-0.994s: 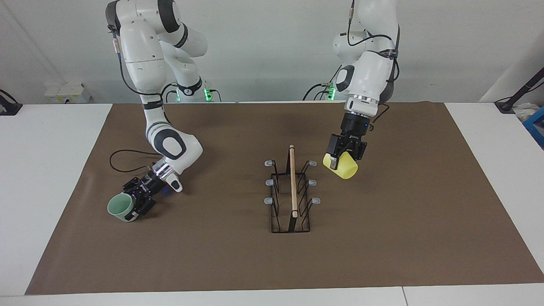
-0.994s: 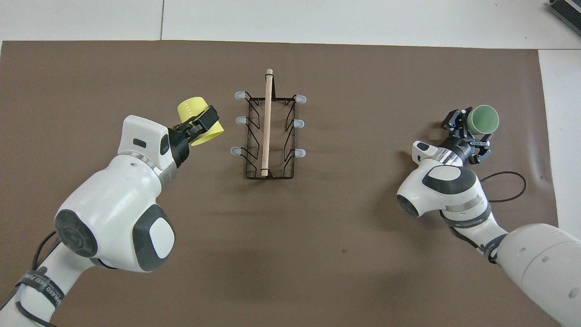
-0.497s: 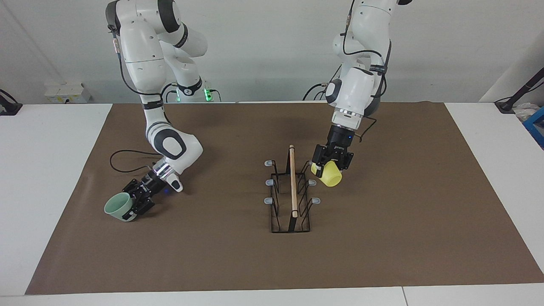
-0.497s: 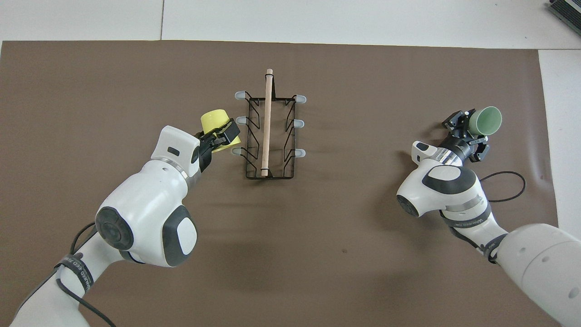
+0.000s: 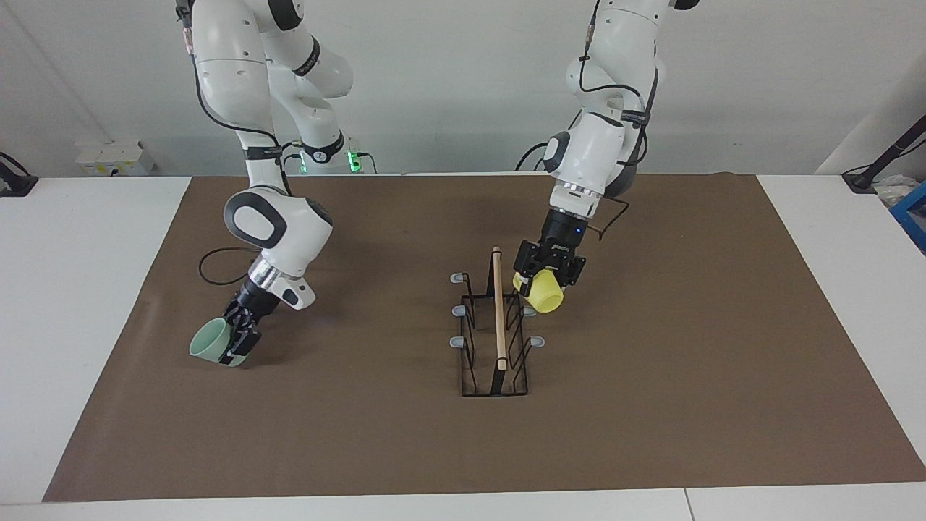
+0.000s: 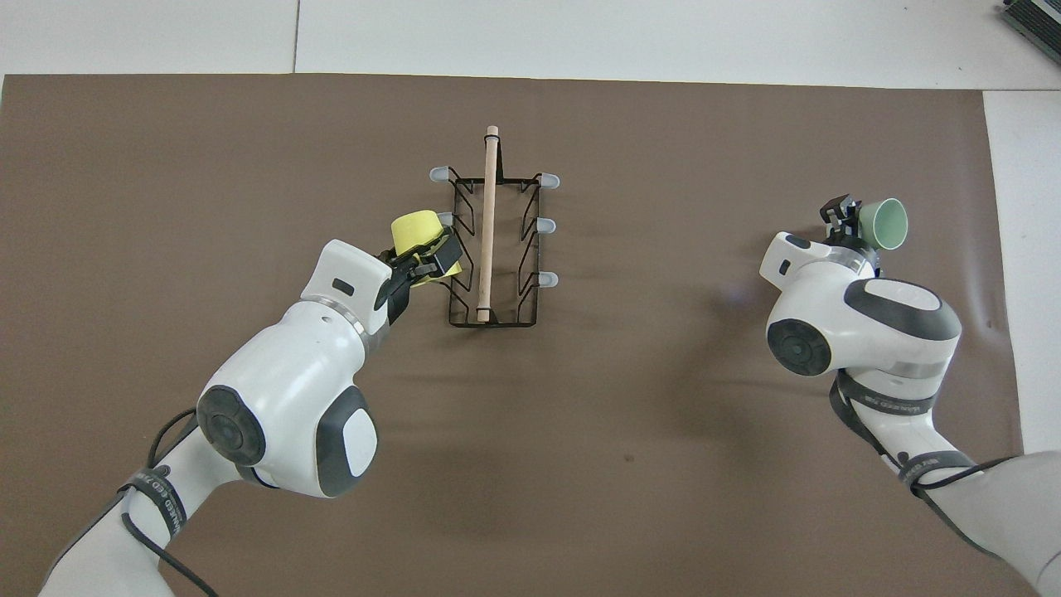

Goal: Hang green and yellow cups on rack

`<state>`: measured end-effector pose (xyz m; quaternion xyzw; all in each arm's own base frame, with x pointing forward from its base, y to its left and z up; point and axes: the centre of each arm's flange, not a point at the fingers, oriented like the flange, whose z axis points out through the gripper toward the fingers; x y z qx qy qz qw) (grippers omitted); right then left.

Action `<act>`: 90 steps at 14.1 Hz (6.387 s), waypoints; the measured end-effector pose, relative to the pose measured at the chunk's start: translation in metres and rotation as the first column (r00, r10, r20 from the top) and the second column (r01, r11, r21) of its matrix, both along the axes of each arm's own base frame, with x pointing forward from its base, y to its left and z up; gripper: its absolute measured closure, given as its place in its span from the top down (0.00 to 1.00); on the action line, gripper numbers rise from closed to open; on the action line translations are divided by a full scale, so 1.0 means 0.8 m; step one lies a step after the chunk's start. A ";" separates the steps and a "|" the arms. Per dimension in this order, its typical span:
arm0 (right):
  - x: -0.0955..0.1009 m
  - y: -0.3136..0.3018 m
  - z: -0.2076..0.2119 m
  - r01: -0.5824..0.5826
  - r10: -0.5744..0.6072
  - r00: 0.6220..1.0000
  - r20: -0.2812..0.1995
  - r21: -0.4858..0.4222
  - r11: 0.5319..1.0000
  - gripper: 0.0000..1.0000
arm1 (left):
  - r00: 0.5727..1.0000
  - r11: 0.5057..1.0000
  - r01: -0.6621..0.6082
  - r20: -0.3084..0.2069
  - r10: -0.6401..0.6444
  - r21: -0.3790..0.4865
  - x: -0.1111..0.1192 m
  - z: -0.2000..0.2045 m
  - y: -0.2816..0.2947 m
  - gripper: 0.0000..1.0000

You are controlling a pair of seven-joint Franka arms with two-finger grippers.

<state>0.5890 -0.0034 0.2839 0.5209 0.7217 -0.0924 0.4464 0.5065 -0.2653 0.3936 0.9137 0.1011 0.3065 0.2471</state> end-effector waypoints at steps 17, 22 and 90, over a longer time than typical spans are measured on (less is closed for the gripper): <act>-0.011 0.023 0.228 0.544 -0.372 0.839 -0.397 0.614 0.572 0.69 | 0.934 0.985 0.166 -0.329 -0.142 0.045 -0.004 0.053 -0.015 1.00; -0.015 0.041 0.249 0.557 -0.231 0.829 -0.509 0.793 0.246 0.69 | 0.897 0.959 0.219 -0.424 -0.127 0.178 0.041 0.107 0.060 1.00; -0.121 0.344 -0.043 0.171 -0.104 0.934 -0.343 0.680 -0.713 1.00 | 0.769 0.737 0.535 -0.600 -0.222 0.414 0.047 0.289 0.294 1.00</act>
